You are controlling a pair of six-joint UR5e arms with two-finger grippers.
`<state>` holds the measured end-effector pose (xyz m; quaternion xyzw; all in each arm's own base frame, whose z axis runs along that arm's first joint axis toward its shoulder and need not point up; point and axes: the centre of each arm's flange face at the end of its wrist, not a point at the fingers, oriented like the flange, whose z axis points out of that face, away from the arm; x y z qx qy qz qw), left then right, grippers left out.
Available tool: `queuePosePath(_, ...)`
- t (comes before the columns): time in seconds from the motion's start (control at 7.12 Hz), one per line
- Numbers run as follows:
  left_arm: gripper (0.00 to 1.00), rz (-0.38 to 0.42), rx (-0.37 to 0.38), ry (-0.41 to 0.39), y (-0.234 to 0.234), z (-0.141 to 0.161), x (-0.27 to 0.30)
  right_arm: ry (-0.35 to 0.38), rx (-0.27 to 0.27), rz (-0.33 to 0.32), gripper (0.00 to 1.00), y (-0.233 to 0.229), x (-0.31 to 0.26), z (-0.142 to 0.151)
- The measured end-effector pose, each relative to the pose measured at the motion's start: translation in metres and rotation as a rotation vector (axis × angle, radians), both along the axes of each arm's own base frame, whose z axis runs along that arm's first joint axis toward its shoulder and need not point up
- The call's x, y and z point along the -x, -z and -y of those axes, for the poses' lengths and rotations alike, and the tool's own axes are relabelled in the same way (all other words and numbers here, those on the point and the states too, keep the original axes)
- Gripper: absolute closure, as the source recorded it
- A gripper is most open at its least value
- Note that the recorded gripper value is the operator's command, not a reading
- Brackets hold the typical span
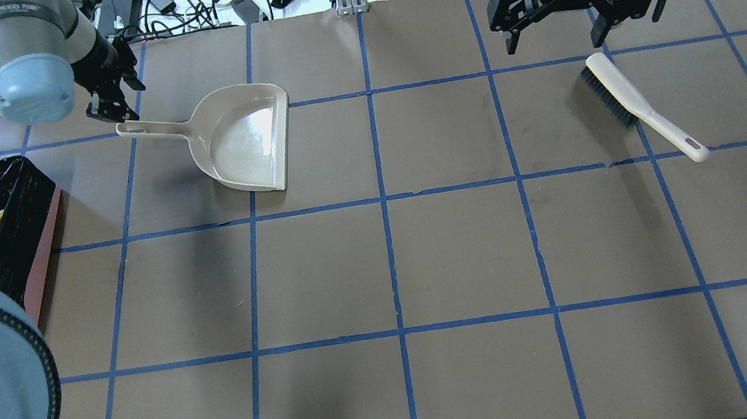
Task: Sweep and dump trash into bin
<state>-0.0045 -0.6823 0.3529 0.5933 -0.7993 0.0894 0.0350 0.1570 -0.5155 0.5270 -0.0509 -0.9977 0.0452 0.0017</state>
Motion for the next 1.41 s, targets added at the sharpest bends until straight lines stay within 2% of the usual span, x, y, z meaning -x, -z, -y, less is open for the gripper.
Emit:
queuePosePath(0.14,0.26,0.039,0.001,0.186,-0.042,-0.02,0.005,0.0,-0.001,0.0,0.0,0.0,0.0,0.0)
queuePosePath(0.28,0.0,0.08,0.021,0.346,-0.079,-0.039,0.007,0.0,-0.001,0.0,0.0,0.0,0.0,0.0)
queuePosePath(0.56,0.0,0.155,0.048,0.57,-0.124,-0.068,0.008,0.001,0.0,0.001,0.0,0.0,0.0,0.0)
queuePosePath(0.84,0.0,0.114,0.044,0.764,-0.137,-0.094,0.03,0.002,0.0,0.001,0.0,0.0,0.0,0.0)
queuePosePath(1.12,0.0,0.035,0.004,0.867,-0.123,-0.126,0.053,0.002,0.001,0.001,0.0,0.0,0.0,0.0)
queuePosePath(1.26,0.0,0.027,-0.017,0.937,-0.12,-0.139,0.059,0.002,0.0,0.002,0.0,0.0,0.0,0.0)
queuePosePath(1.41,0.0,0.047,-0.039,1.069,-0.127,-0.151,0.062,0.003,0.0,0.001,0.0,0.0,0.0,0.0)
